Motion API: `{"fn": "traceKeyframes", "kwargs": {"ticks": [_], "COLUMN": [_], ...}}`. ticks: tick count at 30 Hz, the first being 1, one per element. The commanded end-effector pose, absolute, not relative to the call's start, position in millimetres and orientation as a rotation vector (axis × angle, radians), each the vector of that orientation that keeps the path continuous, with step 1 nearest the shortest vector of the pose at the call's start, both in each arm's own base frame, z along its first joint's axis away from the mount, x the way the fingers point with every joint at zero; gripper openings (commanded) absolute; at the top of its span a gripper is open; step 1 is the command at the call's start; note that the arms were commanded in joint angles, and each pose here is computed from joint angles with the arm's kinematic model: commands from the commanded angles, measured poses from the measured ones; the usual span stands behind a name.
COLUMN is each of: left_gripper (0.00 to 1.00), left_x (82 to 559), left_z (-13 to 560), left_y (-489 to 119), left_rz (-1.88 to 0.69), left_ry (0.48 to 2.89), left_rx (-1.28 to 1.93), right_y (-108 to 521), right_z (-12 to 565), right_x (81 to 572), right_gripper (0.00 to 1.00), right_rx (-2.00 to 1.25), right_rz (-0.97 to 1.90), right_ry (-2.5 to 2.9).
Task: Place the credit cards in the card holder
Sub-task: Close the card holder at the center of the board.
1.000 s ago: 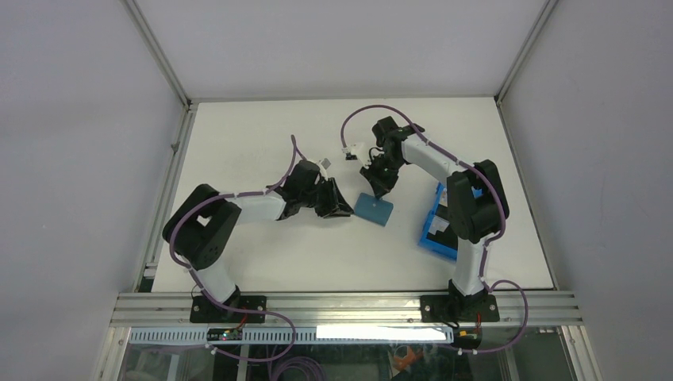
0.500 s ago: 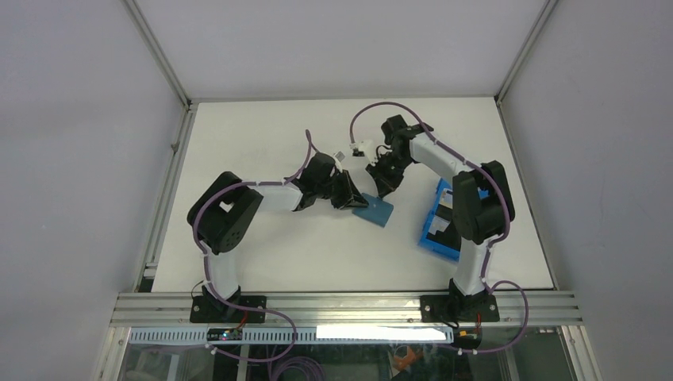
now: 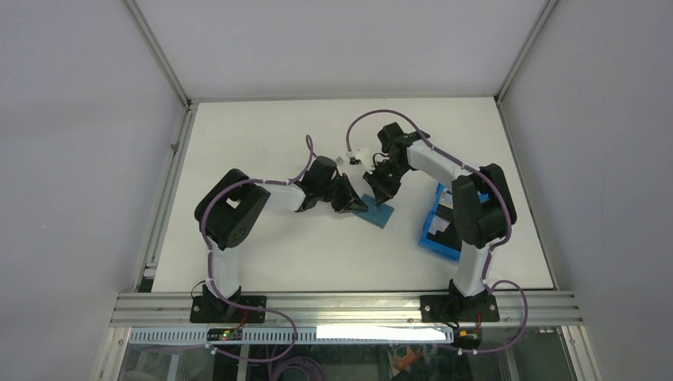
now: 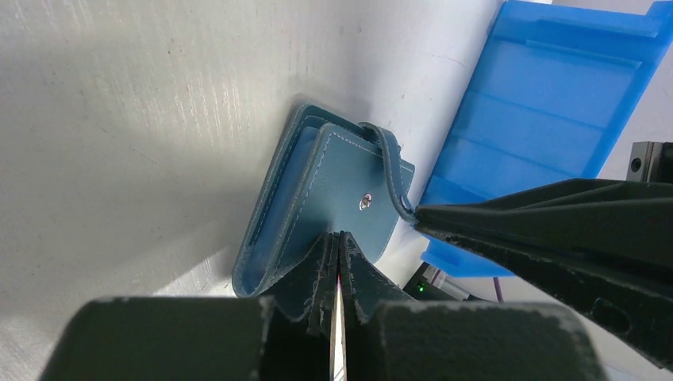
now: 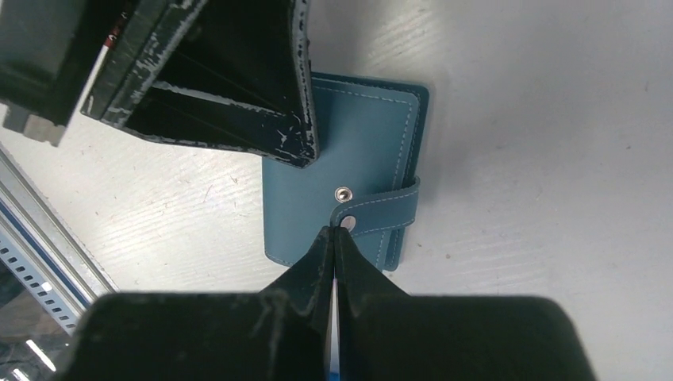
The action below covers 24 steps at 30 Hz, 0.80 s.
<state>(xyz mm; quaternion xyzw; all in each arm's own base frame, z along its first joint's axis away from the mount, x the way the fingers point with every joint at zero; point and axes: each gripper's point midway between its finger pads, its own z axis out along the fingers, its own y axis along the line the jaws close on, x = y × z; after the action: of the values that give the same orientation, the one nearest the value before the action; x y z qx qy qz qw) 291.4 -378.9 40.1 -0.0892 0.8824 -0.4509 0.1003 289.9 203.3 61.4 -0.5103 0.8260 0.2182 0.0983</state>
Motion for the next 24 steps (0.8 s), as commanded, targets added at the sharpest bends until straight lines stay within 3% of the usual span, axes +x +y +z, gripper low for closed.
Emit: {"fn": "traceKeyframes", "kwargs": {"ticks": [1, 24], "left_gripper": [0.02, 0.01], "left_x": [287.7, 284.3], "left_z": [33.6, 28.2], "left_y": [-384.8, -385.0], "left_rz": [-1.344, -1.375], "left_ry": [2.624, 2.616], "left_rx": [-0.261, -0.287], "right_y": [213.8, 212.1], "right_z": [79.9, 64.7], "right_x": [294.4, 287.7], "right_gripper": [0.0, 0.0], "right_rx": [-1.51, -1.564], "right_rz": [0.612, 0.527], "right_ry": [2.348, 2.374]}}
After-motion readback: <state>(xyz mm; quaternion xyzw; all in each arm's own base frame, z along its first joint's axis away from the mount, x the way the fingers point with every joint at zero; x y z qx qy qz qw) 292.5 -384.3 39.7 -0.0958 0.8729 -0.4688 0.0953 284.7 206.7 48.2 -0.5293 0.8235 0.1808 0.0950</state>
